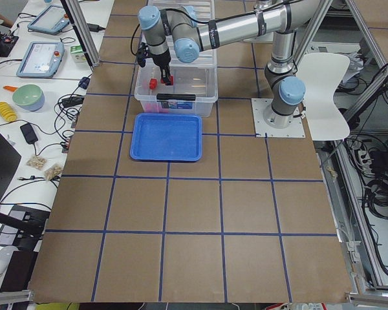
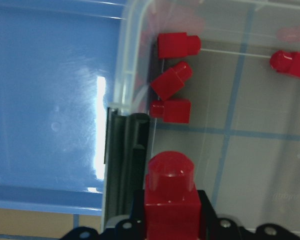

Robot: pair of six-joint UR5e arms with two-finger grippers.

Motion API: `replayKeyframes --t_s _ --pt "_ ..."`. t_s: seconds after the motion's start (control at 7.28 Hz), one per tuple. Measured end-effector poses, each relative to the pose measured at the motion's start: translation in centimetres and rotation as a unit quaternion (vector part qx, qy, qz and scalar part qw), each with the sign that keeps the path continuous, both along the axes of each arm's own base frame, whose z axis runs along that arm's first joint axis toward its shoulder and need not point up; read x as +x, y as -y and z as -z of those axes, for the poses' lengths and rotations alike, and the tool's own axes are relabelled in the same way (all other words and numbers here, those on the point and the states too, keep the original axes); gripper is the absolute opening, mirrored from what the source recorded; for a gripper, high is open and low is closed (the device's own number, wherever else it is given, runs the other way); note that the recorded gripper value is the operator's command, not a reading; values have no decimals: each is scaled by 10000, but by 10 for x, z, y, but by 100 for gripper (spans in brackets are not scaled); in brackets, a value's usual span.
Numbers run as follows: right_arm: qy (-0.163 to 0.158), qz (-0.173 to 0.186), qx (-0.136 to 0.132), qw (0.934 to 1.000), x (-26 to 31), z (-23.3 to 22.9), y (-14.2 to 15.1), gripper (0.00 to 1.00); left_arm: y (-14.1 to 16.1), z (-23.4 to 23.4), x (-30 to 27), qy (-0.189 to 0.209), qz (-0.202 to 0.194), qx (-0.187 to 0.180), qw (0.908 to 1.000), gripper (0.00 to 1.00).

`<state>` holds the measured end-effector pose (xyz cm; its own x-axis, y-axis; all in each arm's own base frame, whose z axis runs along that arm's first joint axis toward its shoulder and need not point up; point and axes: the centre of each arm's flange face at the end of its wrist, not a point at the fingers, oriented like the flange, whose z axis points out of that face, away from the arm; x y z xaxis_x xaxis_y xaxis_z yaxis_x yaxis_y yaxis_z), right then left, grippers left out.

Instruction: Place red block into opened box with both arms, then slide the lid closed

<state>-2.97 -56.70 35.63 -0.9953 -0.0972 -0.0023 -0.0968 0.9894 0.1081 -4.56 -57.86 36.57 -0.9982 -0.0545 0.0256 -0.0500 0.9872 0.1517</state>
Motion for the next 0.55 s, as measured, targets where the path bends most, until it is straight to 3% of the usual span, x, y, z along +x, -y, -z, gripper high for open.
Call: replayKeyframes --t_s 0.55 --pt "11 -61 3 10000 -8 0 0 100 -23 49 -21 -53 392 108 9992 3"
